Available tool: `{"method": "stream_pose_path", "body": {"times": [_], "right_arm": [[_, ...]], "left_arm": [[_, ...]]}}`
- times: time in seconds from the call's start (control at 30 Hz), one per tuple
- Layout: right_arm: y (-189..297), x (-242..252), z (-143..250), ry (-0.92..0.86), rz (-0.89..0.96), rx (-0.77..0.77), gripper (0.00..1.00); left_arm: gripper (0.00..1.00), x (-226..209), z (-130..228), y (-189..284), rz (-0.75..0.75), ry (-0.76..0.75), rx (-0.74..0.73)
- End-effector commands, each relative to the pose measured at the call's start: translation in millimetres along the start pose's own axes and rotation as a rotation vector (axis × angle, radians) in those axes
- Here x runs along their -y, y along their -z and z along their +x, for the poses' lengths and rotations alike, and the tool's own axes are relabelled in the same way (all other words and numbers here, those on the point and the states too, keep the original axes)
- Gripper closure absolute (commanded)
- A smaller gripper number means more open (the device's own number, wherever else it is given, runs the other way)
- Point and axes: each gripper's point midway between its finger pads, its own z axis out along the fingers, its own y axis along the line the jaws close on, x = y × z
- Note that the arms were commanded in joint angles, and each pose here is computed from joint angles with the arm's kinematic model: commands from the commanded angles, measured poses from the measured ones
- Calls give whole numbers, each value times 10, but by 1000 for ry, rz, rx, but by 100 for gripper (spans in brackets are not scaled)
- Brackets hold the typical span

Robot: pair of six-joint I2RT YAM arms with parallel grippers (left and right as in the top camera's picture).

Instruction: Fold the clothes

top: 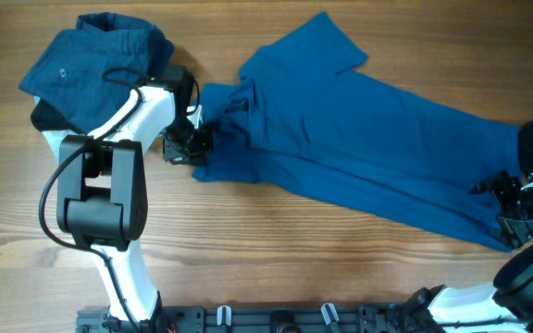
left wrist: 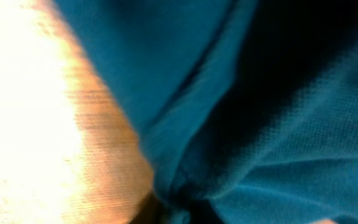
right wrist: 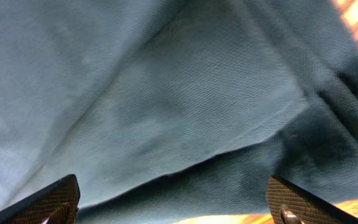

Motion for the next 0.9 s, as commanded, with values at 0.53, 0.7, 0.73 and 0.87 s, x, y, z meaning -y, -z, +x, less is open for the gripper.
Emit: {"method": "stream_pose_path", "body": {"times": [0.53,0.7,0.73,0.87], "right_arm": [[70,489,-216,-133,278,93,25],[161,255,-307,-83,165,96,20],[172,225,-319,-83,150,98,20],[283,-63,-375,-19,6,98,19]], "left_arm": [[96,-539,964,503,-129,161,-292],[91,-577,1197,454,-131,184,-280],[83,-575,1170,444,-126,181,-262],[57,-513,1034,429,-87,177,-201]]}}
